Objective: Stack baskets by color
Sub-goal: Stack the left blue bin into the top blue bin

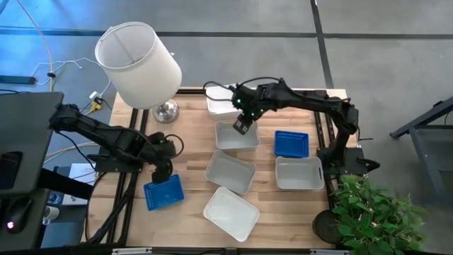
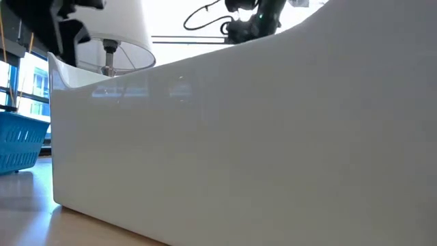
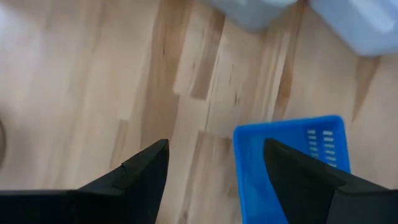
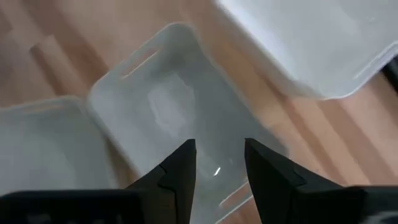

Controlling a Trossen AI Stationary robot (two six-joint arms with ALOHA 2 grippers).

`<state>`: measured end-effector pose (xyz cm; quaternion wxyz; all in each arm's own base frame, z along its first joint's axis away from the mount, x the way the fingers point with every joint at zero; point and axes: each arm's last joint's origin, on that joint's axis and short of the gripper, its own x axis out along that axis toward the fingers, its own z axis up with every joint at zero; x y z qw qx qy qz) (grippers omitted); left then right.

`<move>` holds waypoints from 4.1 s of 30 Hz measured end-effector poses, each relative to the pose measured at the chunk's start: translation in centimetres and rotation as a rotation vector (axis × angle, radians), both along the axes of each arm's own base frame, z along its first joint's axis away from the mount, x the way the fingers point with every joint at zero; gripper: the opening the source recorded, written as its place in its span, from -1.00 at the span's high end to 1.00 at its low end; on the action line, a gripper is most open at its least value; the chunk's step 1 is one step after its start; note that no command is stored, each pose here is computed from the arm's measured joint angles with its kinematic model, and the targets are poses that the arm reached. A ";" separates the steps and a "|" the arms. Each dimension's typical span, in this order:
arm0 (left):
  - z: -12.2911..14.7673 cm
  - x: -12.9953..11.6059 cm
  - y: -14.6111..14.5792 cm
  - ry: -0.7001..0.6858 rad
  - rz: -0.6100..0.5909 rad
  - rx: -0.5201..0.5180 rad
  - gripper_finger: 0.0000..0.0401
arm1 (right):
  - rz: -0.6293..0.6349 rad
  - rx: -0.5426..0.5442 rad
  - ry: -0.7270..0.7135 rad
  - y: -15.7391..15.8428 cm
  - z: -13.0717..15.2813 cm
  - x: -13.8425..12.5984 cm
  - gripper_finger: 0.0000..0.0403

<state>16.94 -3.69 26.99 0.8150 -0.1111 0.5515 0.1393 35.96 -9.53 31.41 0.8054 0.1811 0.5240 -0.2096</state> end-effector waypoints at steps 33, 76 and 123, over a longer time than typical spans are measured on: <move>-7.5 -3.3 -4.7 0.175 0.121 -0.153 -0.23 | 0.089 -0.144 -0.057 11.5 0.6 1.2 0.38; -8.4 0.1 -6.9 0.132 0.205 0.052 0.99 | 0.111 -0.148 -0.090 16.9 0.6 0.5 0.38; -1.3 3.8 0.1 -0.026 0.213 0.896 1.00 | -0.009 -0.380 -0.434 11.7 3.1 4.1 -0.03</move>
